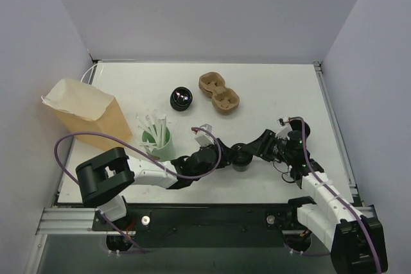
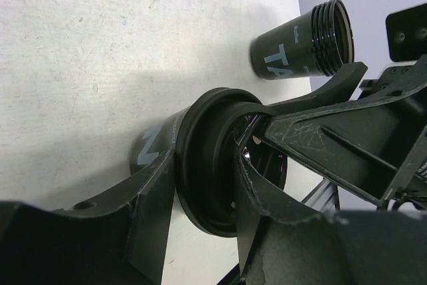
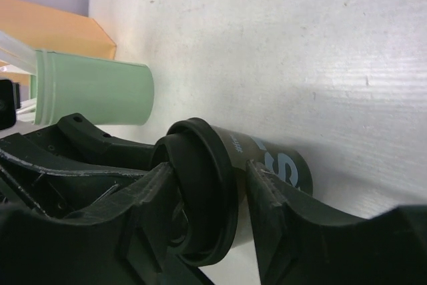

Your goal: Pack the takeout coffee

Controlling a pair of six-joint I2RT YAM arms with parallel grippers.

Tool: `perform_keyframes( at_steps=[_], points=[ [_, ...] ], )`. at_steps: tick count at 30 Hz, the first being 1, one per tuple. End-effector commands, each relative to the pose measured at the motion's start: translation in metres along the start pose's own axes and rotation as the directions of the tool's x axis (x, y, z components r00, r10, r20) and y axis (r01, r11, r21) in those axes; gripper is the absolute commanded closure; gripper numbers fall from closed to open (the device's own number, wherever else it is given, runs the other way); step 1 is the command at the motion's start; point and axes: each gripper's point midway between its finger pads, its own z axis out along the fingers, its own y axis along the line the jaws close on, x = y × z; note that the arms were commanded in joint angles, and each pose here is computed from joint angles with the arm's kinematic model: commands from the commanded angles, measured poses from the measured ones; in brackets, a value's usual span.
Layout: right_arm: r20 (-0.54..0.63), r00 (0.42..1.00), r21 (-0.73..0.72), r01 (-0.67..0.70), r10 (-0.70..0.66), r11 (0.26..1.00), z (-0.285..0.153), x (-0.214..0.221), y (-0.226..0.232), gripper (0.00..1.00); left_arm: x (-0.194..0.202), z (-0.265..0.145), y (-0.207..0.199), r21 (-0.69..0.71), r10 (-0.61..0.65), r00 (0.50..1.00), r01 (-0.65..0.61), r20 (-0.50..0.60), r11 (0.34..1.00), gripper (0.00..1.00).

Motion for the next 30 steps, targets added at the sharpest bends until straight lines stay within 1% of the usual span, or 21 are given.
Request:
perform_keyframes(
  at_steps=[1,2,3,5,8,9,11,15,24,27,30],
  points=[
    [-0.133,0.987,0.133,-0.067,0.085,0.989,-0.010,0.023,-0.014,0.51,0.082,-0.062,0.148,-0.357,0.228,0.871,-0.400,-0.436,0.844,0.70],
    [-0.129,0.988,0.133,-0.069,0.086,0.989,-0.011,0.020,-0.012,0.49,0.080,-0.056,0.135,-0.341,0.236,0.874,-0.395,-0.424,0.853,0.70],
    [-0.134,0.986,0.145,-0.081,0.100,0.986,-0.014,0.020,-0.011,0.46,0.078,-0.055,0.132,-0.345,0.240,0.872,-0.403,-0.426,0.848,0.70],
    [-0.108,0.988,0.143,-0.093,0.109,0.985,-0.016,0.011,-0.008,0.44,0.076,-0.052,0.124,-0.348,0.250,0.870,-0.412,-0.424,0.842,0.70],
    [-0.102,0.985,0.169,-0.118,0.137,0.979,-0.023,0.011,-0.011,0.40,0.075,-0.050,0.126,-0.370,0.250,0.869,-0.420,-0.426,0.829,0.70],
    [-0.102,0.984,0.179,-0.125,0.145,0.976,-0.026,0.012,-0.012,0.38,0.076,-0.052,0.133,-0.390,0.250,0.863,-0.433,-0.438,0.813,0.70],
    [-0.091,0.985,0.185,-0.129,0.147,0.974,-0.030,0.009,-0.014,0.36,0.077,-0.053,0.137,-0.408,0.240,0.863,-0.433,-0.444,0.803,0.70],
    [-0.094,0.982,0.181,-0.142,0.161,0.973,-0.037,0.011,-0.014,0.35,0.079,-0.054,0.143,-0.429,0.226,0.865,-0.430,-0.448,0.794,0.70],
    [-0.099,0.982,0.150,-0.144,0.160,0.978,-0.039,0.020,-0.013,0.36,0.077,-0.052,0.138,-0.440,0.228,0.867,-0.432,-0.443,0.788,0.70],
    [-0.103,0.980,0.141,-0.152,0.168,0.978,-0.035,0.025,-0.018,0.36,0.078,-0.051,0.136,-0.432,0.232,0.865,-0.435,-0.445,0.790,0.70],
    [-0.114,0.979,0.183,-0.147,0.170,0.972,-0.031,0.033,-0.033,0.39,0.079,-0.050,0.132,-0.422,0.237,0.864,-0.435,-0.444,0.795,0.70]
  ],
)
